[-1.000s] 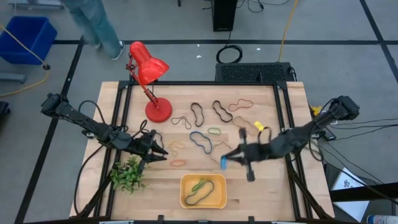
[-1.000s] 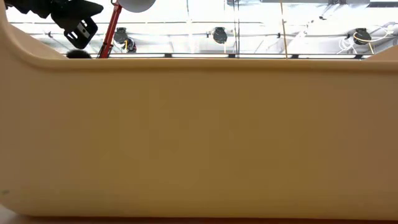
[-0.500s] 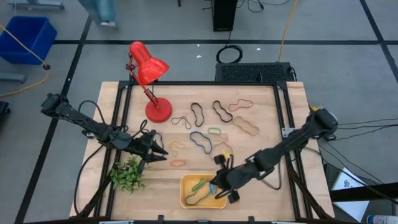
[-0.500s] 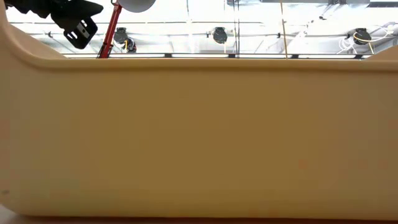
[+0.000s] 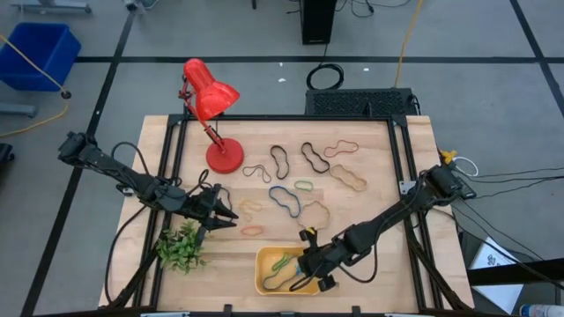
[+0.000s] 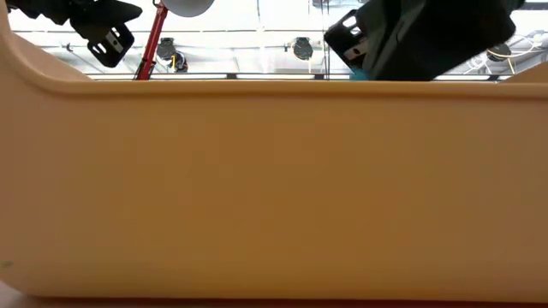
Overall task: Pick and place rubber bands into bin
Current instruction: Put the bottom blue rubber band into the bin, then put the bottom black rubber band into the bin
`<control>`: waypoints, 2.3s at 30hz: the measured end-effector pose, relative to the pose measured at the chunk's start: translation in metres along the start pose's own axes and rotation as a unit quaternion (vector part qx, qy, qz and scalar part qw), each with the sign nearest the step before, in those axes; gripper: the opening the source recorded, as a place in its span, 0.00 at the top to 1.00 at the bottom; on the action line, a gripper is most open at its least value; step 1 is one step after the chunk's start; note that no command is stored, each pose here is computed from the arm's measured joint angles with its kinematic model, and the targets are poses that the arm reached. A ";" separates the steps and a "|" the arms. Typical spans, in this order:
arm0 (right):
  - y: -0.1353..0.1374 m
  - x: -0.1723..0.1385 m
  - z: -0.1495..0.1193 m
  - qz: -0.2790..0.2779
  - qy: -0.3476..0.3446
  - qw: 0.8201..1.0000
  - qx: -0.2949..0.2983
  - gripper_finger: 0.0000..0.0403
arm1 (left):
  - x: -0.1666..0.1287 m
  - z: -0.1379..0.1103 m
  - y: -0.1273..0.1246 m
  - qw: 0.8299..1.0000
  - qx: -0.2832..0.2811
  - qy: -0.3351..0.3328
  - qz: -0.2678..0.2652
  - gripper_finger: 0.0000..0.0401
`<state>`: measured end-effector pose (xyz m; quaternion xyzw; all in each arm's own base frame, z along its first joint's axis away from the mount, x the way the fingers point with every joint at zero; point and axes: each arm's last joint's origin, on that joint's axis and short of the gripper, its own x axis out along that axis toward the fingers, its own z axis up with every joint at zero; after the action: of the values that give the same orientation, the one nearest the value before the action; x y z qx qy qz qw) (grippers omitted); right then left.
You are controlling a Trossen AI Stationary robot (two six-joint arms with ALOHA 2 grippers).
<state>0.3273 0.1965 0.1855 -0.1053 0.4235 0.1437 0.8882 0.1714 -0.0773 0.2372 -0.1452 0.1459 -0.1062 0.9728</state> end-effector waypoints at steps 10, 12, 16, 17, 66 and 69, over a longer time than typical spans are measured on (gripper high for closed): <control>0.000 0.001 0.000 -0.001 -0.001 1.000 -0.001 0.98 | 0.000 0.000 0.000 1.000 0.002 0.000 0.000 0.70; -0.001 0.001 0.000 -0.002 -0.001 1.000 0.001 0.97 | 0.000 0.000 0.000 1.000 0.000 0.000 0.000 0.70; -0.001 0.001 0.000 -0.002 -0.002 1.000 0.001 0.96 | 0.000 0.000 0.000 1.000 0.002 0.000 0.000 0.70; -0.001 0.001 0.000 -0.002 -0.001 1.000 0.001 0.96 | 0.000 0.000 0.000 1.000 0.003 0.000 0.000 0.70; -0.059 -0.131 -0.023 -0.153 -0.275 0.925 0.213 0.60 | -0.010 -0.003 0.071 0.871 -0.033 0.358 0.336 0.70; -0.061 -0.129 -0.030 -0.152 -0.294 0.917 0.221 0.59 | -0.005 -0.009 0.084 0.847 -0.099 0.386 0.351 0.70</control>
<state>0.2492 0.1081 0.2714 0.0776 0.1428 -0.0659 0.9845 0.1775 0.0006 0.2037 -0.1271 0.5605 0.2100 0.7909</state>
